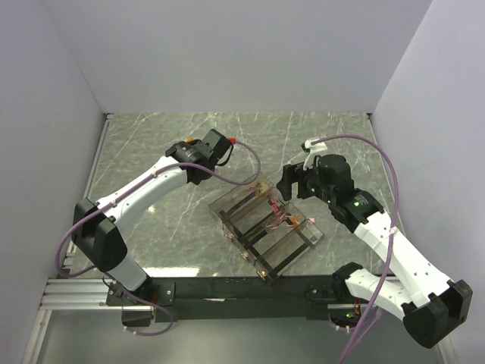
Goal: Pack the candies
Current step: Place the fake candies in the packing bottle.
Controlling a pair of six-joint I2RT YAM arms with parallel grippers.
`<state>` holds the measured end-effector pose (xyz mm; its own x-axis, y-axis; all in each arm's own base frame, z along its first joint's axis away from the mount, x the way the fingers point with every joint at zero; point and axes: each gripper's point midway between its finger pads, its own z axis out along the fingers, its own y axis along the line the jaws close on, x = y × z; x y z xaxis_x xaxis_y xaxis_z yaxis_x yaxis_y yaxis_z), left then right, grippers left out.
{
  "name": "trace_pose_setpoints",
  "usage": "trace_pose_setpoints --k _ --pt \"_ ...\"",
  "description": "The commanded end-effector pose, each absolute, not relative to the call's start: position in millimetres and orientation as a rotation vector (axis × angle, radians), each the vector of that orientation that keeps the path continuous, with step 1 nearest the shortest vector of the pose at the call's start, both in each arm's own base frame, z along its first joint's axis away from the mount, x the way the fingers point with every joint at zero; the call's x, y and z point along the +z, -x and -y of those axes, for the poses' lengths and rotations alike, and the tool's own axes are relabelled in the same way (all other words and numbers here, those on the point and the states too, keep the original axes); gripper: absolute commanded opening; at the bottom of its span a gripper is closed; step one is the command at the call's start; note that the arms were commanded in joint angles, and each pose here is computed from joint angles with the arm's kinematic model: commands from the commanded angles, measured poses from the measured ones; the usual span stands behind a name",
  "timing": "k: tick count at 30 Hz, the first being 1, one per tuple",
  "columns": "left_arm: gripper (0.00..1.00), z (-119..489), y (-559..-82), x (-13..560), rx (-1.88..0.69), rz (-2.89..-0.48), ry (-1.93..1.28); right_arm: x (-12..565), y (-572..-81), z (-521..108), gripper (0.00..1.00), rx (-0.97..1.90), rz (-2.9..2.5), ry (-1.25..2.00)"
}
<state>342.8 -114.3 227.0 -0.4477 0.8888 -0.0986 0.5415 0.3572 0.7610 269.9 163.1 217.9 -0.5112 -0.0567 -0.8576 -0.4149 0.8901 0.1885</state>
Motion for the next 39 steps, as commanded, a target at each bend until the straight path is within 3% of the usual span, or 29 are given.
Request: trace_pose_setpoints --k 1,2,7,16,25,30,39 --pt "0.01 114.3 -346.1 235.6 0.952 -2.093 -1.188 232.7 -276.2 -163.7 0.93 0.447 -2.025 0.337" --pt "0.01 122.9 -344.3 230.2 0.831 -2.120 -1.188 233.0 -276.1 -164.2 0.94 0.447 -2.023 0.340" --pt "0.01 99.5 -350.3 226.0 0.789 -2.197 -1.019 231.7 -275.9 -162.9 0.94 0.442 -2.029 0.337" --pt "0.01 42.8 -364.3 262.1 0.262 -2.062 -0.269 228.6 -277.2 -164.6 0.94 0.443 -2.041 0.338" --pt "0.01 4.6 -347.3 197.6 -0.056 -2.036 0.066 217.4 -280.3 -168.1 0.94 0.442 -2.072 0.352" --pt "0.01 -50.3 -344.3 159.8 -0.033 -2.056 0.361 205.7 -282.7 -170.5 0.94 0.443 -2.104 0.355" --pt "0.21 -76.4 -350.0 109.3 0.099 -2.100 0.465 179.2 -281.8 -182.4 0.94 0.440 -2.192 0.376"
